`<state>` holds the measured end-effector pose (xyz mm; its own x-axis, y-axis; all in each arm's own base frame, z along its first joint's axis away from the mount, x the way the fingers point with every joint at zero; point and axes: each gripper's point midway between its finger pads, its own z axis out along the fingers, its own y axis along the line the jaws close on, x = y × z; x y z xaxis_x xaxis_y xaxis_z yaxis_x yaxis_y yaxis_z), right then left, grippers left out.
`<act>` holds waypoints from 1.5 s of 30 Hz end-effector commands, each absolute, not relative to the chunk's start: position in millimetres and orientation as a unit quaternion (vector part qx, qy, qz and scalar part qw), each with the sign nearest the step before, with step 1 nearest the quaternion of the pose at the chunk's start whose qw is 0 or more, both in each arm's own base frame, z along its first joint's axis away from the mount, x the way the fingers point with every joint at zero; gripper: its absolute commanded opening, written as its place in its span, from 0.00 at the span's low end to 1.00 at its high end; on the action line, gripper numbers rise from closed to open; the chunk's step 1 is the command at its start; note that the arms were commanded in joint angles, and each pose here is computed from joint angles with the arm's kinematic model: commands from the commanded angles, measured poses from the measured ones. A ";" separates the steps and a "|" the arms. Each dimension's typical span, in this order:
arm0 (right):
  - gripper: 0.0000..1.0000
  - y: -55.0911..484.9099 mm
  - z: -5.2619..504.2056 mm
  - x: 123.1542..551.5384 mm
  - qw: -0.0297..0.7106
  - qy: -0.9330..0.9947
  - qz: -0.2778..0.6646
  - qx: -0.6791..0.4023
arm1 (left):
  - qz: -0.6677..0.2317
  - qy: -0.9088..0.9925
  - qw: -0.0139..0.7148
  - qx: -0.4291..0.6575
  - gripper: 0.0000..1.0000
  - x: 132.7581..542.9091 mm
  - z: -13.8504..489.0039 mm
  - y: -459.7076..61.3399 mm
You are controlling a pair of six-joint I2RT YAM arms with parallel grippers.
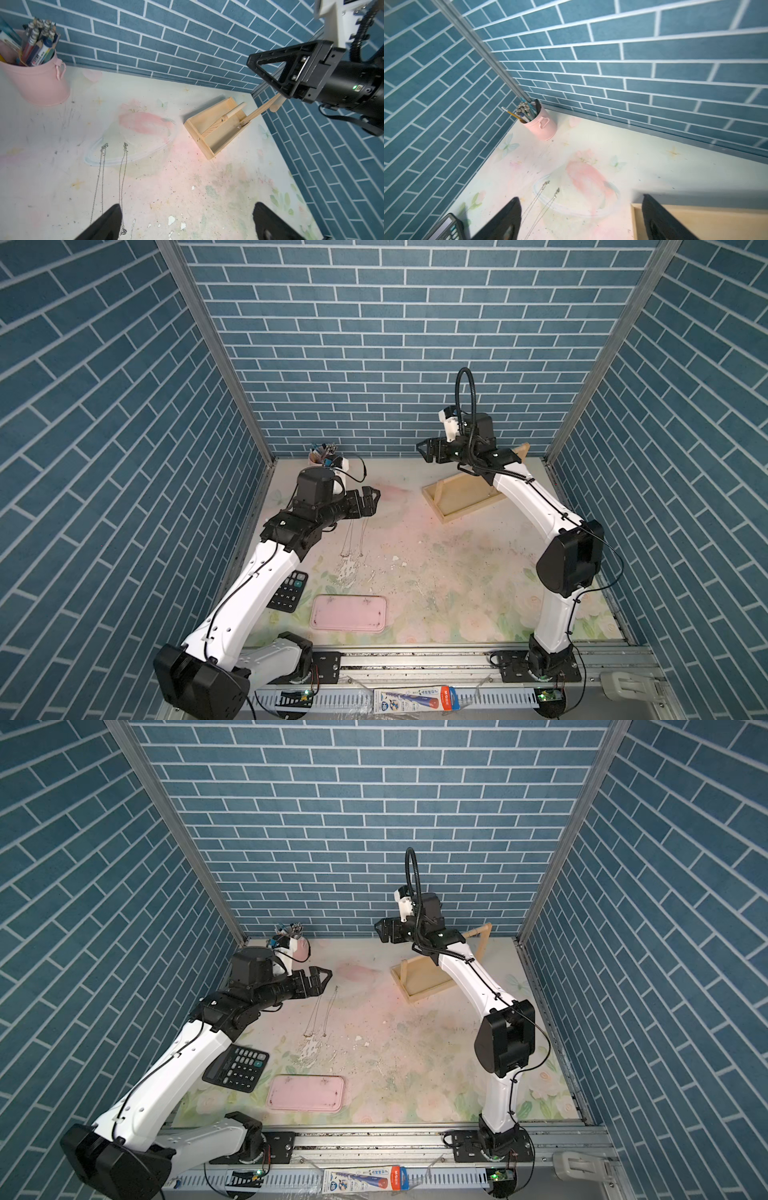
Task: Take the necklace off the jewelry display stand
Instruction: Take off the necklace from the stand.
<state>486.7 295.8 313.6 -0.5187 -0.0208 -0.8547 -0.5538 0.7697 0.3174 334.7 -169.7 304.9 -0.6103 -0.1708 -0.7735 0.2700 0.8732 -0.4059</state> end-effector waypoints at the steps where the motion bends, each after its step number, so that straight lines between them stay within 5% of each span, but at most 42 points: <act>1: 0.90 262.5 330.4 482.4 0.477 0.823 0.260 -0.164 | -0.183 0.863 0.467 0.054 0.99 342.6 312.5 -173.1; 17: 0.89 113.3 318.3 477.2 0.465 0.869 0.170 -0.009 | -0.158 0.838 0.480 0.206 0.99 380.7 331.6 -304.5; 24: 0.86 63.9 310.2 475.6 0.466 0.866 0.173 0.054 | -0.146 0.853 0.466 0.183 0.99 403.7 323.8 -332.7; 36: 0.72 68.2 307.9 487.3 0.458 0.851 0.253 0.047 | -0.103 0.867 0.441 0.207 0.99 413.4 317.4 -349.7; 45: 0.70 78.3 304.1 498.0 0.456 0.842 0.286 0.032 | -0.165 0.816 0.494 0.252 0.99 400.0 313.1 -362.5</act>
<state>492.7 70.9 305.4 -0.5740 0.3029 -0.7608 -0.1778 0.8608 0.4769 399.5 -357.7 291.4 -0.4683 0.3146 -0.8256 0.5566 0.8308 0.0009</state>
